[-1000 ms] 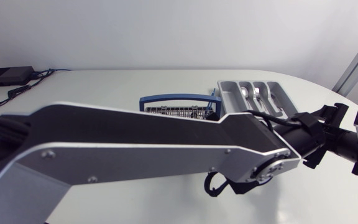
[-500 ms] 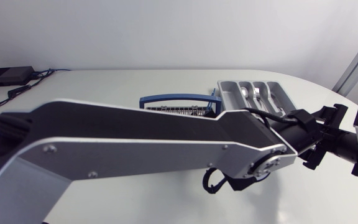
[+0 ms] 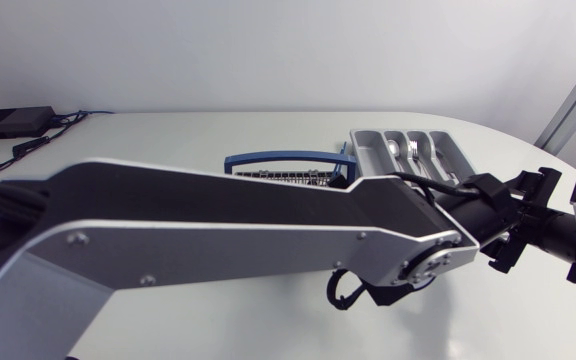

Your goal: Unload the cutlery basket into the drawer organizer.

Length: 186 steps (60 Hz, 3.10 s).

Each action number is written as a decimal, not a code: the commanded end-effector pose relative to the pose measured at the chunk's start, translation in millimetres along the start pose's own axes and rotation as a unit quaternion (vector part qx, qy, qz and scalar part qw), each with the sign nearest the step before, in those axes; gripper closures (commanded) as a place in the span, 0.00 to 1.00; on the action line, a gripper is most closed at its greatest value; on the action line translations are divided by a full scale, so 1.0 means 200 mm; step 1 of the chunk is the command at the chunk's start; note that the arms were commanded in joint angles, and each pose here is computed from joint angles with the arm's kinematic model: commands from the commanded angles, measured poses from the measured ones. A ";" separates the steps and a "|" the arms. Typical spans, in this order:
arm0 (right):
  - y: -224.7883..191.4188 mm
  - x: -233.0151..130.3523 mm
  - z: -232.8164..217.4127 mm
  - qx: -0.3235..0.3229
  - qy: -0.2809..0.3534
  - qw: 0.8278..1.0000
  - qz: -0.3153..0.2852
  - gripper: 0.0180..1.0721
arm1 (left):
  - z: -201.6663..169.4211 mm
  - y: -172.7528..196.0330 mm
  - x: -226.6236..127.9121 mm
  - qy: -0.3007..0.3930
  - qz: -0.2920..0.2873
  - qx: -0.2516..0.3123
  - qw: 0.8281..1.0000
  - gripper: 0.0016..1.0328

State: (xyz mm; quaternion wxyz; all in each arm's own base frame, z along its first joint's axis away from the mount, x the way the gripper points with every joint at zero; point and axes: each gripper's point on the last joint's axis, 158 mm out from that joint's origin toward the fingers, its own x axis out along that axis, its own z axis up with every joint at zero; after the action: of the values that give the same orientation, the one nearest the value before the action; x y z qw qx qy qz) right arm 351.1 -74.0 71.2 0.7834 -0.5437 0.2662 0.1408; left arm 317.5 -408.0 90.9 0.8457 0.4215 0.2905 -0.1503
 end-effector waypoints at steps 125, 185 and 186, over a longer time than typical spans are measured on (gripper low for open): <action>-0.09 -0.50 0.46 0.196 -0.179 0.964 0.022 0.10 | 0.28 0.58 -0.41 -0.139 -0.074 -0.177 0.971 0.97; -0.01 -0.65 1.09 0.277 -0.313 0.901 0.117 0.22 | 0.39 0.38 -0.32 -0.132 -0.318 -0.309 0.886 0.97; -0.01 -0.65 1.09 0.277 -0.314 0.901 0.116 0.22 | 0.39 0.39 -0.32 -0.133 -0.319 -0.309 0.886 0.97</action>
State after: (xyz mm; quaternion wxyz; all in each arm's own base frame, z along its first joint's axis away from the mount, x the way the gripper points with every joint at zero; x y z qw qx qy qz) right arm 298.6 131.3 201.9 0.9204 -0.2120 0.0967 0.3141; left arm 335.4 -414.9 216.0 0.8738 0.0153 0.3209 -0.3652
